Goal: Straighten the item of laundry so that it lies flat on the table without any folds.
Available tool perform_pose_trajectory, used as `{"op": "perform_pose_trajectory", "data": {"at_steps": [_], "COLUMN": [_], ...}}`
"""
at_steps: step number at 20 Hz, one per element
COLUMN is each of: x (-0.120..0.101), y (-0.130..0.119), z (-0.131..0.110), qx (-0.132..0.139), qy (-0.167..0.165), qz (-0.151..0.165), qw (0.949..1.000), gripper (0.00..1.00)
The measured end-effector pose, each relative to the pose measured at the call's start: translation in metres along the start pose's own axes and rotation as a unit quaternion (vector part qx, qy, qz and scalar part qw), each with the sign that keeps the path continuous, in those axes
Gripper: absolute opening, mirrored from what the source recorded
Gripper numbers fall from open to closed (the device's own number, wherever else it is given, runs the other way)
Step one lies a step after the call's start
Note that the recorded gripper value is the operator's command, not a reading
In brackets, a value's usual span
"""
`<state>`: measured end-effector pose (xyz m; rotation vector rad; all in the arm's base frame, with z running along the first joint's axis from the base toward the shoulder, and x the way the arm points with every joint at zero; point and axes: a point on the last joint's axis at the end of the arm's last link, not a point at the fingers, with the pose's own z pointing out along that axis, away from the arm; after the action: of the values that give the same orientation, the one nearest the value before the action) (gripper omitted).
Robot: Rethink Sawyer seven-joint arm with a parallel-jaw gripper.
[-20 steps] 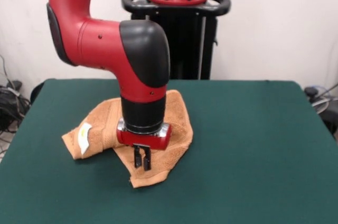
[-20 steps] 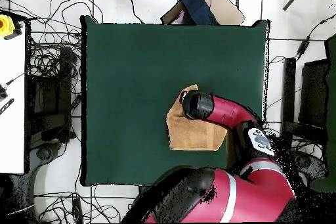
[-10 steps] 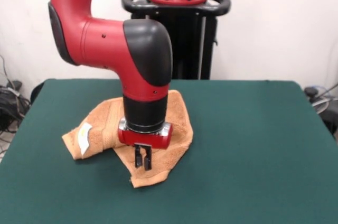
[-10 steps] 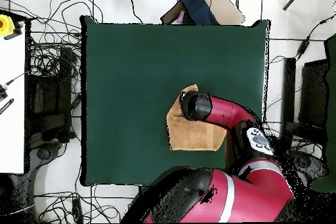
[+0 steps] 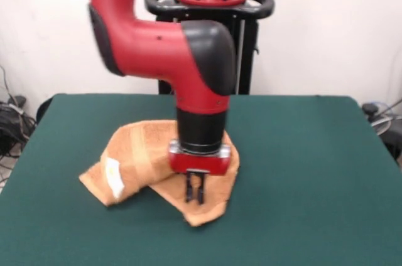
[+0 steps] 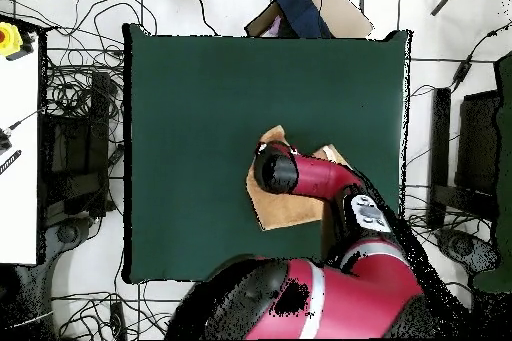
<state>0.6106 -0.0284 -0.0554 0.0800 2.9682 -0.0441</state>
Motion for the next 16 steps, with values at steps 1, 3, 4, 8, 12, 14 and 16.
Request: {"op": "perform_pose_trajectory", "data": {"at_steps": [1, 3, 4, 8, 12, 14, 16], "x": [0.000, 0.002, 0.003, 0.009, 0.022, 0.029, 0.035], "y": [0.010, 0.044, 0.061, 0.108, 0.170, 0.194, 0.215], "z": [0.000, -0.002, -0.003, -0.006, -0.016, -0.023, -0.033], "qx": [-0.001, -0.006, -0.009, -0.014, -0.013, -0.012, -0.013], "qy": [-0.002, -0.004, -0.005, -0.007, -0.002, 0.004, 0.012], "qz": [-0.008, -0.035, -0.049, -0.085, -0.131, -0.148, -0.162], "qw": [1.0000, 0.9993, 0.9988, 0.9962, 0.9913, 0.9890, 0.9867], "gripper": [0.00, 0.00, 0.00, 0.00, 0.00, 0.00, 0.00]}}
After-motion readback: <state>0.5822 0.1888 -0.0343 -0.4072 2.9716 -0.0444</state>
